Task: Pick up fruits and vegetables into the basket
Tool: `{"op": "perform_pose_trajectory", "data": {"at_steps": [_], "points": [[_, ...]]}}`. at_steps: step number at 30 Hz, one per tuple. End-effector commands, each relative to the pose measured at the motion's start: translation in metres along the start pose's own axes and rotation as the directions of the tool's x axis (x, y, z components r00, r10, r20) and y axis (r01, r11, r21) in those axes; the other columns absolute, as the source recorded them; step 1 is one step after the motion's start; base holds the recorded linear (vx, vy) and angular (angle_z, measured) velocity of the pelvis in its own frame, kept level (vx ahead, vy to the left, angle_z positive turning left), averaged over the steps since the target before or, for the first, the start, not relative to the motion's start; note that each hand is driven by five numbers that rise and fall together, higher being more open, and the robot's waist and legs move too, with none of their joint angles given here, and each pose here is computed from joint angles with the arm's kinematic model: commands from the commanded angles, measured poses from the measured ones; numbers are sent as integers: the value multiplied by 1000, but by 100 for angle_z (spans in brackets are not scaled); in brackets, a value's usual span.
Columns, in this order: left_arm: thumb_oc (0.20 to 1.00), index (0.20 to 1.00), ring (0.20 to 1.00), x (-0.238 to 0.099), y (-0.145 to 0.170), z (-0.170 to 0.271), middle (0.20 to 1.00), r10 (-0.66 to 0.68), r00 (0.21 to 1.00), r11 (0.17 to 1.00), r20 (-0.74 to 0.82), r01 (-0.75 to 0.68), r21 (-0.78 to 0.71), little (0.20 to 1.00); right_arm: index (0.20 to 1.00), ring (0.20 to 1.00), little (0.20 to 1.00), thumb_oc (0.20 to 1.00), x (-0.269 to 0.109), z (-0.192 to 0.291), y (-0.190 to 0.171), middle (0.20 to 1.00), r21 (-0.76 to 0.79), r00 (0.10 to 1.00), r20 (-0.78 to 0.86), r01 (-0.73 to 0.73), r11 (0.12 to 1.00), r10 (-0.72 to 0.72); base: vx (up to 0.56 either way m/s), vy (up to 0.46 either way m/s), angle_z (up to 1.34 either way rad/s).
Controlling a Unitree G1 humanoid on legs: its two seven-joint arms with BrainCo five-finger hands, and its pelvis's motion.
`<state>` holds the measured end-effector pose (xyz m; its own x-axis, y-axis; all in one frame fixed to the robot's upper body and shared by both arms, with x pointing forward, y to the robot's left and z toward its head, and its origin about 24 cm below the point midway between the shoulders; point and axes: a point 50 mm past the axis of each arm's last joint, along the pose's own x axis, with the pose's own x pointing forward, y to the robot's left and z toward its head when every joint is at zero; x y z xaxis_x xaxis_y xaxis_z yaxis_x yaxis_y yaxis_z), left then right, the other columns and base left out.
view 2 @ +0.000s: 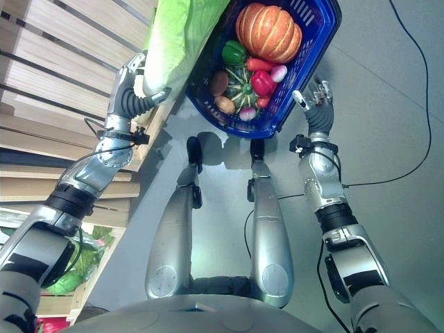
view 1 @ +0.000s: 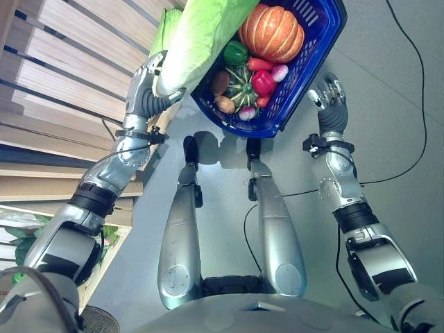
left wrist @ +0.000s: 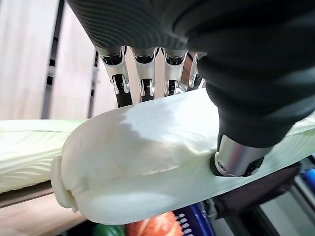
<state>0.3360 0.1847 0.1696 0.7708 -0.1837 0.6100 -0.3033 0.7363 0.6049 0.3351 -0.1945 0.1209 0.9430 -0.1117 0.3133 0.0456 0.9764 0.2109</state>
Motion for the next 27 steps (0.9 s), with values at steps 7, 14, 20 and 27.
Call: {"op": "perform_pose_trajectory", "data": {"at_steps": [7,14,20,27], "points": [[200,200,200,10,7,48,200,10,965,998,262,8,-69,200,1000,1000,1000,1000,-9,21,27,1000,70,969,97,-233,970,226,0,0,0],[200,200,200,9,-5,68,200,-43,937,988,346,91,-122,200,1000,1000,1000,1000,-12,26,52,1000,60,934,98,-351,934,344,-6,-9,0],[200,200,200,10,-15,86,200,-117,903,969,413,196,-153,200,1000,1000,1000,1000,-11,35,65,1000,72,914,136,-393,917,382,0,-6,0],[200,200,200,7,-29,98,200,-214,863,931,457,321,-171,200,1000,1000,1000,1000,-9,46,76,1000,80,896,179,-425,902,406,0,0,0]]}}
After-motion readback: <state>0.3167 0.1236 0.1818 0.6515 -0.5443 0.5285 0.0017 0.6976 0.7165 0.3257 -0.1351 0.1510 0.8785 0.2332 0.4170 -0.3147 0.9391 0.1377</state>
